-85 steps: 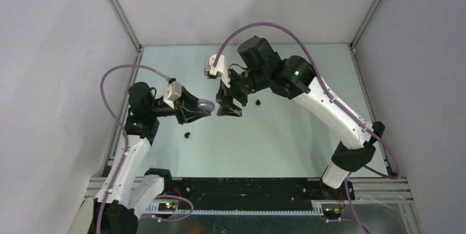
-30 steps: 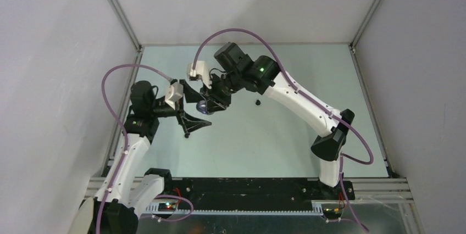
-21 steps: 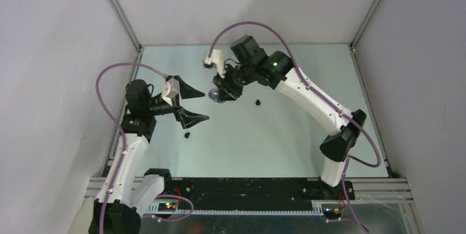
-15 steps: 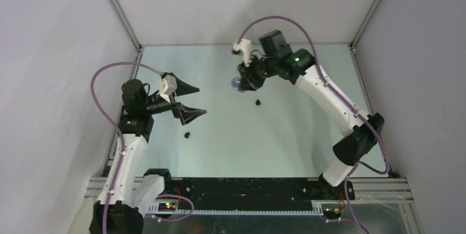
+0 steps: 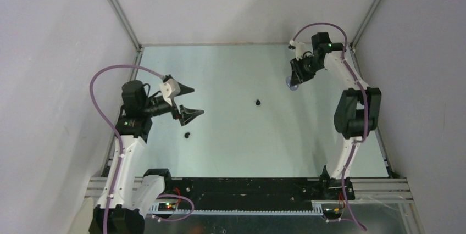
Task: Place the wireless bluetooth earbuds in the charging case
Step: Place the charging case at the center of the board.
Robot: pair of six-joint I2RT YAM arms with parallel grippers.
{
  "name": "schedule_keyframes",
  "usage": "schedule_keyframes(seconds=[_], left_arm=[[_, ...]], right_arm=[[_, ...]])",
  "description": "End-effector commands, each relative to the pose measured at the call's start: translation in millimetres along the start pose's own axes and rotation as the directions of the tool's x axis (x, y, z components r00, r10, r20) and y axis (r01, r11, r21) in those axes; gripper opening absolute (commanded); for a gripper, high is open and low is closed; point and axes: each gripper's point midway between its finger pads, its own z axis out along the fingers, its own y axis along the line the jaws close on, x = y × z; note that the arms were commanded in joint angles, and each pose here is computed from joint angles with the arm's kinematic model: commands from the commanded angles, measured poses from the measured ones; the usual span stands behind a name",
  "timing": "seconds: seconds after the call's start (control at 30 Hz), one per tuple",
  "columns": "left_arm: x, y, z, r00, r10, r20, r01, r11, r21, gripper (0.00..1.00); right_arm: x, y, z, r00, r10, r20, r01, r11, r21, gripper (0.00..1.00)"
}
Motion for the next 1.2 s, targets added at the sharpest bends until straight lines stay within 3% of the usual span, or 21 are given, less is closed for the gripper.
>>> schedule_keyframes(seconds=[0.0, 0.23, 0.43, 0.67, 0.87, 1.0, 1.17], left_arm=[[6, -4, 0, 0.999, 0.036, 0.027, -0.036, 0.999, 0.004, 0.99], [8, -17, 1, 0.999, 0.032, 0.034, -0.033, 0.998, 0.059, 0.99], [12, -21, 3, 0.999, 0.028, 0.033, -0.031, 0.997, 0.074, 0.99], [12, -26, 2, 0.999, 0.03, 0.035, -0.033, 0.995, 0.092, 0.99], [12, -27, 2, 0.999, 0.025, 0.039, -0.029, 0.994, 0.106, 0.99], [12, -27, 2, 0.999, 0.026, 0.04, -0.03, 0.994, 0.106, 0.99], [13, -27, 3, 0.999, 0.02, 0.039, -0.025, 0.994, 0.11, 0.99]], right_arm=[[29, -44, 13, 0.991, 0.056, -0.12, -0.058, 0.998, -0.006, 0.08], [63, -77, 36, 0.955, 0.148, -0.257, -0.162, 0.986, -0.034, 0.11], [73, -67, 62, 0.923, 0.036, -0.382, -0.062, 0.997, -0.055, 0.17], [72, -78, 73, 0.9, -0.027, -0.434, 0.025, 1.0, -0.01, 0.22], [73, -92, 75, 0.869, -0.089, -0.486, 0.131, 0.99, 0.053, 0.34], [64, -100, 69, 0.866, -0.116, -0.487, 0.19, 0.976, 0.106, 0.5], [52, -109, 63, 0.862, -0.145, -0.485, 0.252, 0.954, 0.163, 0.62]])
